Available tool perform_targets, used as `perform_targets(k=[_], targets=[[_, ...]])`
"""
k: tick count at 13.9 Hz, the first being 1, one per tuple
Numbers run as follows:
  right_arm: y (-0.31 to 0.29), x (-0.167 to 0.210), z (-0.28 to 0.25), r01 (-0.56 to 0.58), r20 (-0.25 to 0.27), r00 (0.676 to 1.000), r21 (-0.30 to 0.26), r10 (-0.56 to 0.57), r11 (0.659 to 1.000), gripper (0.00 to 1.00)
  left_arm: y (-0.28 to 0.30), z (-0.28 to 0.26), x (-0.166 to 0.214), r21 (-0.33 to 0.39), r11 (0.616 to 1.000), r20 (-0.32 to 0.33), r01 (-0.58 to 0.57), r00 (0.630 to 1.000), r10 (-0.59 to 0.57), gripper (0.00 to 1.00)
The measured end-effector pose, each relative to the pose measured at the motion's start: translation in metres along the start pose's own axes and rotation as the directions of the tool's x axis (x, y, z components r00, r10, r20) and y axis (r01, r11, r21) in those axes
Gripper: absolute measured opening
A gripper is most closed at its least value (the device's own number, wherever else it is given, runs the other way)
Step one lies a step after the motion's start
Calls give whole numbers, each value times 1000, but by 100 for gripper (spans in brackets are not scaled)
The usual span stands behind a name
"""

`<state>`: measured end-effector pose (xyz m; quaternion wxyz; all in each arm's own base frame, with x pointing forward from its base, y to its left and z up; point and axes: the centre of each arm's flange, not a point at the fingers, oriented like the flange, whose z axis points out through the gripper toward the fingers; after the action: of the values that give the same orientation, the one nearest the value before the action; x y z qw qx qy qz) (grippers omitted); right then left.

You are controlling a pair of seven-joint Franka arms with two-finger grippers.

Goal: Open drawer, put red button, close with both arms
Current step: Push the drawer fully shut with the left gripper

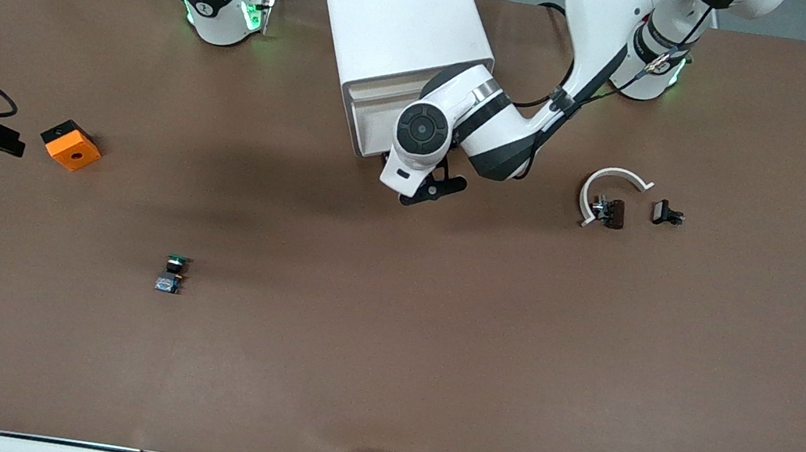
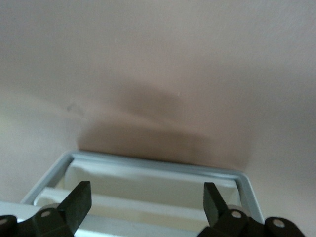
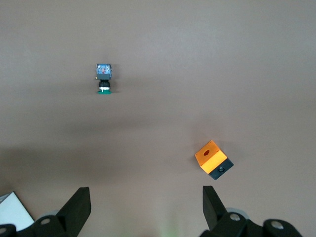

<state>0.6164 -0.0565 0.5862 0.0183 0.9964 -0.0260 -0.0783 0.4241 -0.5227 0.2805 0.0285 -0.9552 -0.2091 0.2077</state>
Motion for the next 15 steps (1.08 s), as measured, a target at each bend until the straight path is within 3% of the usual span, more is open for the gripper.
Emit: perform_targets(k=[4, 9, 15], targets=[[7, -18, -31, -12, -5, 1000, 3, 12, 1000, 100, -1, 9, -21, 38, 998, 78, 57, 995, -59, 100], [4, -40, -67, -5, -70, 998, 23, 6, 1000, 100, 0, 20, -32, 52, 994, 156, 95, 982, -102, 100], [4, -69, -80, -1, -64, 998, 52, 4, 999, 100, 0, 23, -34, 55, 993, 177, 100, 978, -108, 100]])
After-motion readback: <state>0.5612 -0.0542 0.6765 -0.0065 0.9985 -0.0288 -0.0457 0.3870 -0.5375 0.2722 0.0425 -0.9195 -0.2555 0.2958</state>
